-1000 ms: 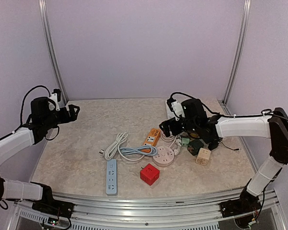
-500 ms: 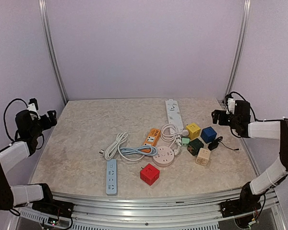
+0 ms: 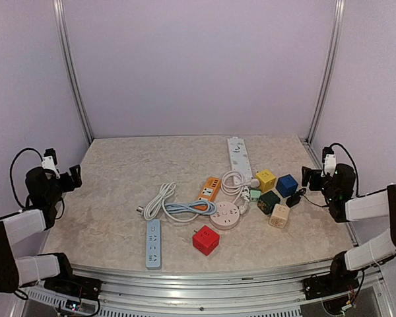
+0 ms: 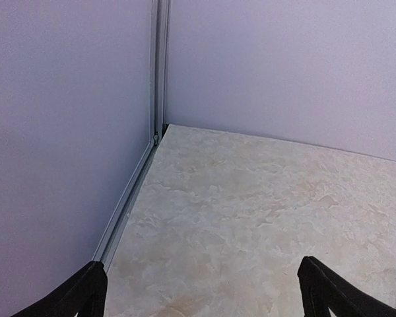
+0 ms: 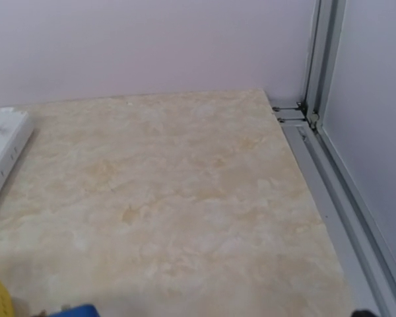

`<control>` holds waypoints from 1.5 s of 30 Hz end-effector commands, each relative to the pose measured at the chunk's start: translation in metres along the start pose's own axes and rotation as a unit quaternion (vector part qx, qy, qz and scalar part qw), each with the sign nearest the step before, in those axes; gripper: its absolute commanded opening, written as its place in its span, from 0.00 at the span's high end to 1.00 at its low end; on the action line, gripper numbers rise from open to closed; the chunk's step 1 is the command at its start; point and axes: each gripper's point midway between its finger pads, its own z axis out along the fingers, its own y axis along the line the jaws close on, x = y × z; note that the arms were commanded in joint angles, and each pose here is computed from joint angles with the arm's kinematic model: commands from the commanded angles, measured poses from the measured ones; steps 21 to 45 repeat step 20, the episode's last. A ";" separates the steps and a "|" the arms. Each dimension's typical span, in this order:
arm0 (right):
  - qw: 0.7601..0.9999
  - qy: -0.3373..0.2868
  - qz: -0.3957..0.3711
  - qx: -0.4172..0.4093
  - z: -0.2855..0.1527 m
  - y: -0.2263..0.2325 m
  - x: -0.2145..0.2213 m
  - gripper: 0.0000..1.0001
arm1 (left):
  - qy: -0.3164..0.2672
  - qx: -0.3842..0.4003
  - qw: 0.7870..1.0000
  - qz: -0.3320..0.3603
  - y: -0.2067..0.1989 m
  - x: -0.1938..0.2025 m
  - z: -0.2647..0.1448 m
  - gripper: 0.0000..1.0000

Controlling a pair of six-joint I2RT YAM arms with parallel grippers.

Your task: Pull the plug off the socket

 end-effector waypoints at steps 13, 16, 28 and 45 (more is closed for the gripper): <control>0.999 -0.048 -0.011 0.015 -0.006 -0.008 -0.012 0.00 | -0.008 0.009 1.000 0.021 -0.005 0.014 -0.003 0.01; 0.999 -0.049 -0.011 0.016 -0.007 -0.008 -0.012 0.00 | -0.011 0.007 1.000 0.021 -0.004 0.014 -0.004 0.01; 0.999 -0.050 -0.011 0.015 -0.007 -0.008 -0.012 0.00 | -0.011 0.006 1.000 0.019 -0.004 0.013 -0.003 0.01; 0.999 -0.050 -0.011 0.015 -0.007 -0.008 -0.012 0.00 | -0.011 0.006 1.000 0.019 -0.004 0.013 -0.003 0.01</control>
